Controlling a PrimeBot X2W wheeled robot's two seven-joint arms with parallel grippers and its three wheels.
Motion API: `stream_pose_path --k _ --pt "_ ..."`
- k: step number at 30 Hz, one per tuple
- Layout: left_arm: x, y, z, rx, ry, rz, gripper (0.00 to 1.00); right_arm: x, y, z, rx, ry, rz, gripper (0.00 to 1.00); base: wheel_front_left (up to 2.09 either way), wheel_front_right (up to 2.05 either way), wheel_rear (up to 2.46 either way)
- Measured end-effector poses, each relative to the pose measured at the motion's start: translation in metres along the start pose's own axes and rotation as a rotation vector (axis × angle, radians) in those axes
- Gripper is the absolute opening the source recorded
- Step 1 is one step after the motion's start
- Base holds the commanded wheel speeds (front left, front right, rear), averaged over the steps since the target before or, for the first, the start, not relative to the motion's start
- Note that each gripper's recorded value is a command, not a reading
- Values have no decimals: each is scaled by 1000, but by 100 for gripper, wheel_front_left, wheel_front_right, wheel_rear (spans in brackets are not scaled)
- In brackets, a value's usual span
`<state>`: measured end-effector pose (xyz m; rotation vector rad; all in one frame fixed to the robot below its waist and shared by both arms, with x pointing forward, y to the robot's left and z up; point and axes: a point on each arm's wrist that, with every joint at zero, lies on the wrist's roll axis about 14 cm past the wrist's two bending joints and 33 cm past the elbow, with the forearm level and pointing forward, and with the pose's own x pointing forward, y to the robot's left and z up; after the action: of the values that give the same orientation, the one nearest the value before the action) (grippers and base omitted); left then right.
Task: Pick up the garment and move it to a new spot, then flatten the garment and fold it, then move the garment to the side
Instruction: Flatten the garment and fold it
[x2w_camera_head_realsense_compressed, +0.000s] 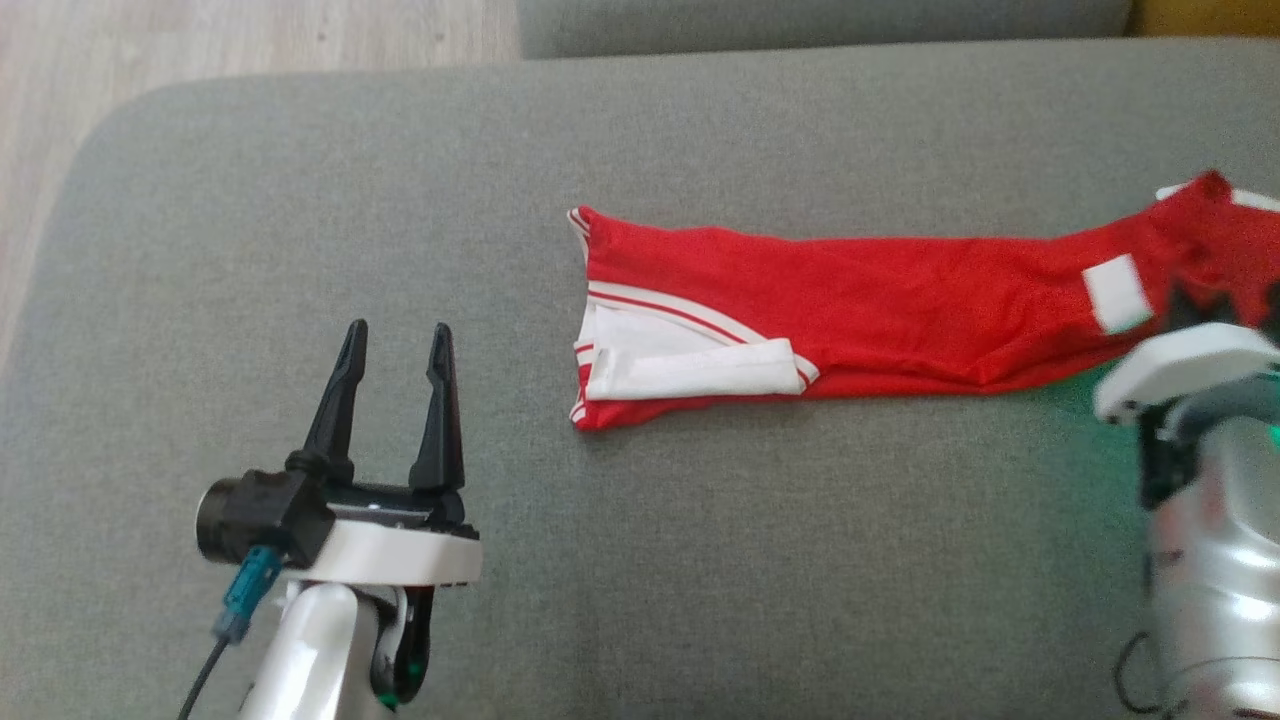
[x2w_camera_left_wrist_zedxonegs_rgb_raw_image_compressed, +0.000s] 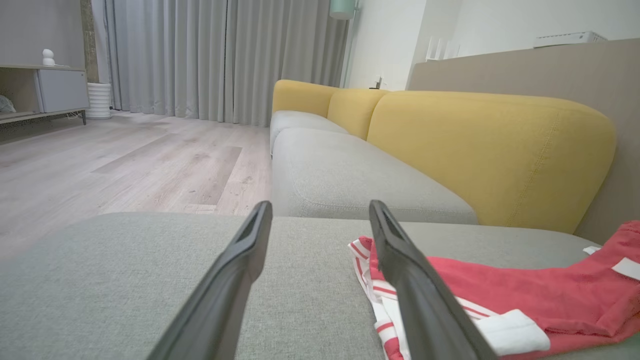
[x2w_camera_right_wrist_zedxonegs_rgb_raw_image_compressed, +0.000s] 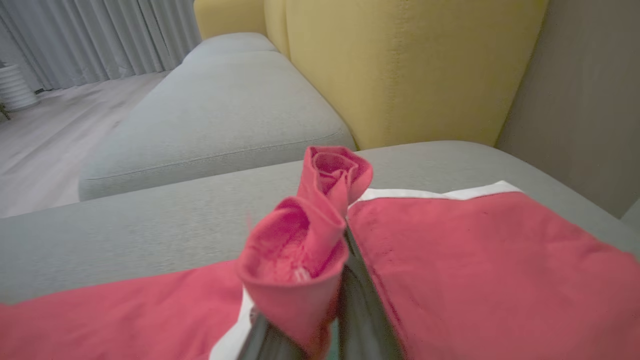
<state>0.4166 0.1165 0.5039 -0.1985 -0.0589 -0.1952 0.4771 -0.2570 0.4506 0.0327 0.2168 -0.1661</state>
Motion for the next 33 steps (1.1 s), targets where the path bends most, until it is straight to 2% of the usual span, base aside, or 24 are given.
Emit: stream_pose_path --k 6,7,13,18,26,33 --pt "-6 2 14 3 -34 11 100 -2 71 21 -38 -48 189 0 0 0 0" --pt "-6 2 14 3 -34 11 100 -2 71 21 -38 -48 189 0 0 0 0" --pt "-13 5 14 0 -30 20 100 -18 172 40 -2 -95 484 0 0 0 0" --pt "-17 13 9 3 -15 45 100 -38 232 39 4 -87 670 0 0 0 0" --pt "-31 27 2 -4 11 101 100 -65 285 -1 -1 16 837 0 0 0 0" --pt "-38 47 5 -1 9 169 100 -68 305 -34 -27 109 887 0 0 0 0"
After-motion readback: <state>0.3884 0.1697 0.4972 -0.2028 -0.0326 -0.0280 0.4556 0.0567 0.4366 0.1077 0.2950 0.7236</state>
